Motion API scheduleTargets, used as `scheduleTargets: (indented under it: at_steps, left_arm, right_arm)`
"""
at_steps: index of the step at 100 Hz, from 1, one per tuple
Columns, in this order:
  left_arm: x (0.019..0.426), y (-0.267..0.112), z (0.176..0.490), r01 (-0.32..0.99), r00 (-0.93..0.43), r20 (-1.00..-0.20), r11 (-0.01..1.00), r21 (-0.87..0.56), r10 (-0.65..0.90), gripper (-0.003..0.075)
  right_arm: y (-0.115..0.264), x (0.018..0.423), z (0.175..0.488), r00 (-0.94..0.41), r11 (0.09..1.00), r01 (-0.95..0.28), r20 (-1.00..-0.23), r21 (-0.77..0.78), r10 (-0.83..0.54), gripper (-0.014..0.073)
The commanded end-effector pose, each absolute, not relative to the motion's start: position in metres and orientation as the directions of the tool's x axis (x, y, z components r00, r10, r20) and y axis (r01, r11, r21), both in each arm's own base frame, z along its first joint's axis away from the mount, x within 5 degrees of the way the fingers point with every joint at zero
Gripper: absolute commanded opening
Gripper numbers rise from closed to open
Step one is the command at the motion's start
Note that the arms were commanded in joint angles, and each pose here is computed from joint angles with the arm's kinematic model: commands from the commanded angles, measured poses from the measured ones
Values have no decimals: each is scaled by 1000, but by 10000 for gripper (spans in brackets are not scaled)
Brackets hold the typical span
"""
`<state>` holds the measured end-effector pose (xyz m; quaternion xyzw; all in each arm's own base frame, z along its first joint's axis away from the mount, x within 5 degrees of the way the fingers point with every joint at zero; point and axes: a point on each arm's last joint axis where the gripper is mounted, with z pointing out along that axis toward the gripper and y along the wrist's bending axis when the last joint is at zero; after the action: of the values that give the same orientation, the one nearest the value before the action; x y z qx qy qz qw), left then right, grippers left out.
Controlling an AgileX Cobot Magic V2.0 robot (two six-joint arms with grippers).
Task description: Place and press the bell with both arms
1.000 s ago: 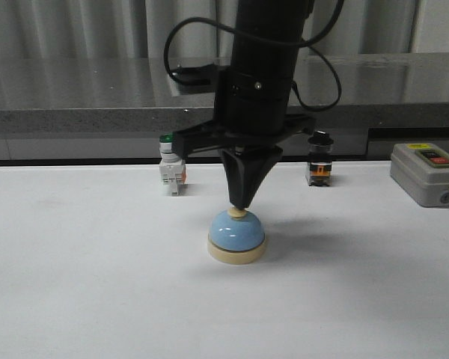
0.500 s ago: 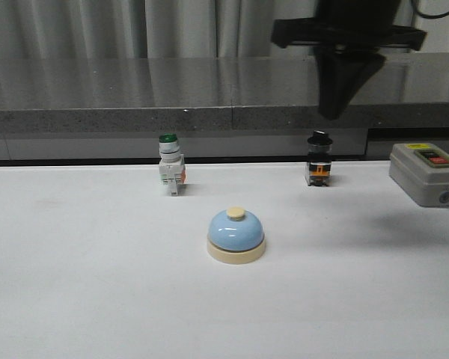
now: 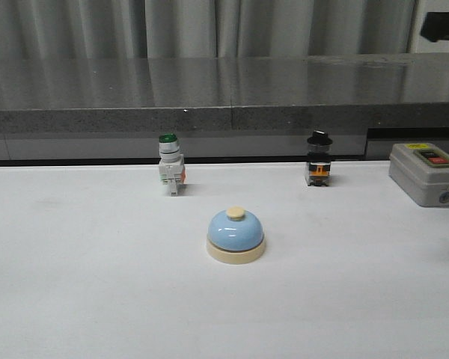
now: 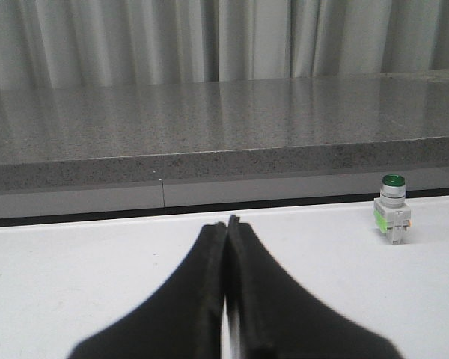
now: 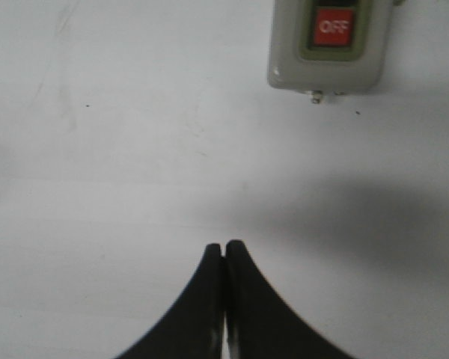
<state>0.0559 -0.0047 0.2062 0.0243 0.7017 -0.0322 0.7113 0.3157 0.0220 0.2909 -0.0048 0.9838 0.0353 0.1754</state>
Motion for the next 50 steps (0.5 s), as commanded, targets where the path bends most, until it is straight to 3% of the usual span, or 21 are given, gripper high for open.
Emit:
scheduleTargets:
  at_steps: [1, 28, 50]
  left_arm:
    - [55, -4, 201, 76, 88, -996, 997, -26, -33, -20]
    - [55, -4, 201, 76, 88, -996, 997, -26, -33, -20]
    - [55, -4, 201, 76, 88, -996, 997, -26, -33, -20]
  right_arm:
    - [12, 295, 312, -886, 997, 9, -462, 81, 45, -59]
    - [7, 228, 310, -826, 995, 24, -559, 98, 75, -59]
    - [7, 170, 316, -706, 993, 14, -703, 117, 93, -59]
